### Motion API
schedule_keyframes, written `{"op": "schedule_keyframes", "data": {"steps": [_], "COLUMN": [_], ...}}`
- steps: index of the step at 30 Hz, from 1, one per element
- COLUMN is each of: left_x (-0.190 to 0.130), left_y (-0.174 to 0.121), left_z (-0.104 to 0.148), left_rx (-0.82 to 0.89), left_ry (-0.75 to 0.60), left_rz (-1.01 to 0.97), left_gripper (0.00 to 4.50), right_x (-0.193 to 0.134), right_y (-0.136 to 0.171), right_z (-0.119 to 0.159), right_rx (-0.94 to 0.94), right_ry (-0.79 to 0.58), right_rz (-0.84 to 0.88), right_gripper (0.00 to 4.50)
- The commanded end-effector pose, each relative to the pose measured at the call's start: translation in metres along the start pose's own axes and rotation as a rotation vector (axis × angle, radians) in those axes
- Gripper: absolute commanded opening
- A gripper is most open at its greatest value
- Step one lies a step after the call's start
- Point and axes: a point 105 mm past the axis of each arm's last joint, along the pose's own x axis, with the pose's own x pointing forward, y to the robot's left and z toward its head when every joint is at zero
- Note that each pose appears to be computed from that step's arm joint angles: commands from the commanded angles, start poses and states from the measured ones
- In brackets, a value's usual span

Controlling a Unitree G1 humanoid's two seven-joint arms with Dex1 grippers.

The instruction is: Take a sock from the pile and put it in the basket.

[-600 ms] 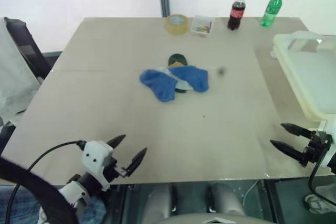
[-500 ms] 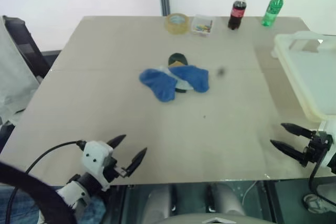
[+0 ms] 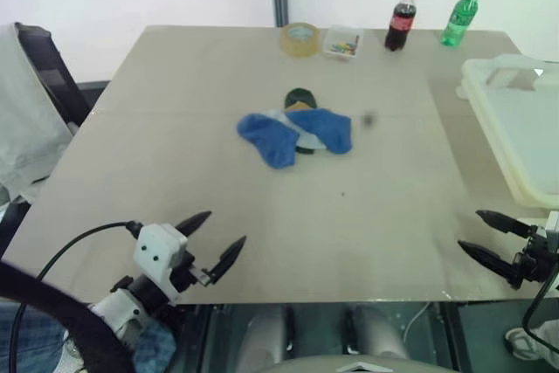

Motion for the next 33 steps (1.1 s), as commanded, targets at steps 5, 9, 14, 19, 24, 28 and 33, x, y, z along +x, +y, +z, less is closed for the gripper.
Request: {"op": "schedule_keyframes", "data": {"steps": [5, 9, 14, 19, 24, 28, 33], "left_x": [0.014, 0.045, 0.107, 0.149, 0.171, 0.175, 0.177], "left_y": [0.009, 0.022, 0.032, 0.035, 0.027, 0.03, 0.028], "left_z": [0.013, 0.009, 0.013, 0.017, 0.003, 0.002, 0.0], "left_rx": [0.043, 0.088, 0.132, 0.146, 0.211, 0.258, 0.256], "left_ry": [-0.047, -0.018, -0.005, -0.03, 0.03, 0.026, 0.029], "left_rz": [0.038, 0.128, 0.193, 0.185, 0.097, 0.092, 0.085], "left_gripper": [4.46, 4.46, 4.46, 4.46, 4.46, 4.46, 4.46], "right_x": [0.005, 0.013, 0.026, 0.031, 0.03, 0.03, 0.03], "right_y": [0.004, 0.009, 0.012, 0.016, 0.019, 0.021, 0.025], "right_z": [0.017, 0.022, 0.031, 0.034, 0.034, 0.035, 0.037], "right_rx": [-0.044, -0.044, -0.064, -0.075, -0.088, -0.091, -0.092], "right_ry": [-0.037, -0.056, -0.084, -0.094, -0.087, -0.085, -0.089], "right_rz": [0.032, 0.07, 0.099, 0.104, 0.088, 0.081, 0.078], "right_gripper": [4.5, 4.5, 4.5, 4.5, 4.5, 4.5, 4.5]}}
